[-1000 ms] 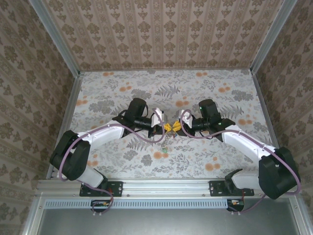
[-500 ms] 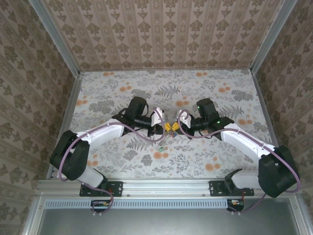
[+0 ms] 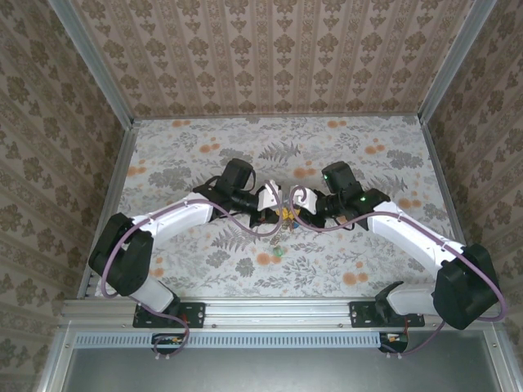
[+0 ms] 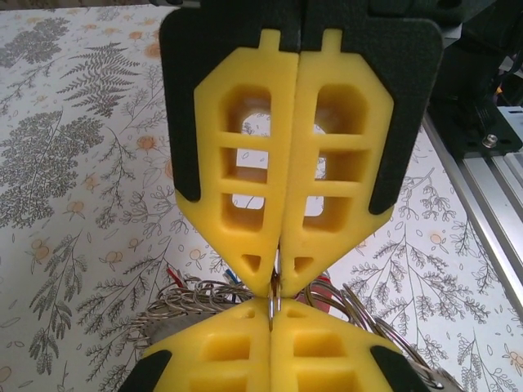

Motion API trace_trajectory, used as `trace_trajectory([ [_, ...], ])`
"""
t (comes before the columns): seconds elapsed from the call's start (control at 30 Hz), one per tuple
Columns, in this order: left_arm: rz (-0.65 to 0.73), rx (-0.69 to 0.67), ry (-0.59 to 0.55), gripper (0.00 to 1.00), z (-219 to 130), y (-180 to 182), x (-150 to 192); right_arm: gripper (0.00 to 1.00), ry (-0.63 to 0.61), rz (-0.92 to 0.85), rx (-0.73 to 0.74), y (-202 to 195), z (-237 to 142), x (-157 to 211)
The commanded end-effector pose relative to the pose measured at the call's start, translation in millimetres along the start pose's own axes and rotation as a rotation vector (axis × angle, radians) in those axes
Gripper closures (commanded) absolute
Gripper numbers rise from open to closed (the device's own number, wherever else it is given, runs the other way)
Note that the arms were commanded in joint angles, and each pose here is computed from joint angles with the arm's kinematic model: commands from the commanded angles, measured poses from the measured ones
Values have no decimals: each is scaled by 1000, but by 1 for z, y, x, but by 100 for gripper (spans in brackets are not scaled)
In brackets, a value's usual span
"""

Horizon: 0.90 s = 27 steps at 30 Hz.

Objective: Put the keys on the keyring

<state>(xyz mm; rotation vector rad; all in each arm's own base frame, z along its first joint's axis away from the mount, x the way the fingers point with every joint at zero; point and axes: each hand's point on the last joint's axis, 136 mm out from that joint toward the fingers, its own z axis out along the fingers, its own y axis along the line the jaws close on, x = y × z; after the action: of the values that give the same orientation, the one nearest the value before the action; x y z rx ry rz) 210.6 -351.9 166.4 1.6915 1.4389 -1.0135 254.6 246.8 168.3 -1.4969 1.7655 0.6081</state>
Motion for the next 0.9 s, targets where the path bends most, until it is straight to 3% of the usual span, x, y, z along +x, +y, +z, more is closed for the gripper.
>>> trace_trajectory([
  [0.0,-7,8,-72,100,-2,0,-8,89,-113,-68,6,4,-7,-23],
  [0.2,16,32,-185,100,-12,-5,-27,81,-147,-19,14,1,2,-7],
  [0.37,15,41,-226,100,-17,-5,-33,82,-172,16,20,-5,3,-1],
  [0.7,5,57,-254,100,-21,-5,-37,95,-253,29,36,-13,-2,-11],
  [0.87,-8,21,-208,98,-19,-1,-29,100,-239,22,29,-14,-6,-17],
])
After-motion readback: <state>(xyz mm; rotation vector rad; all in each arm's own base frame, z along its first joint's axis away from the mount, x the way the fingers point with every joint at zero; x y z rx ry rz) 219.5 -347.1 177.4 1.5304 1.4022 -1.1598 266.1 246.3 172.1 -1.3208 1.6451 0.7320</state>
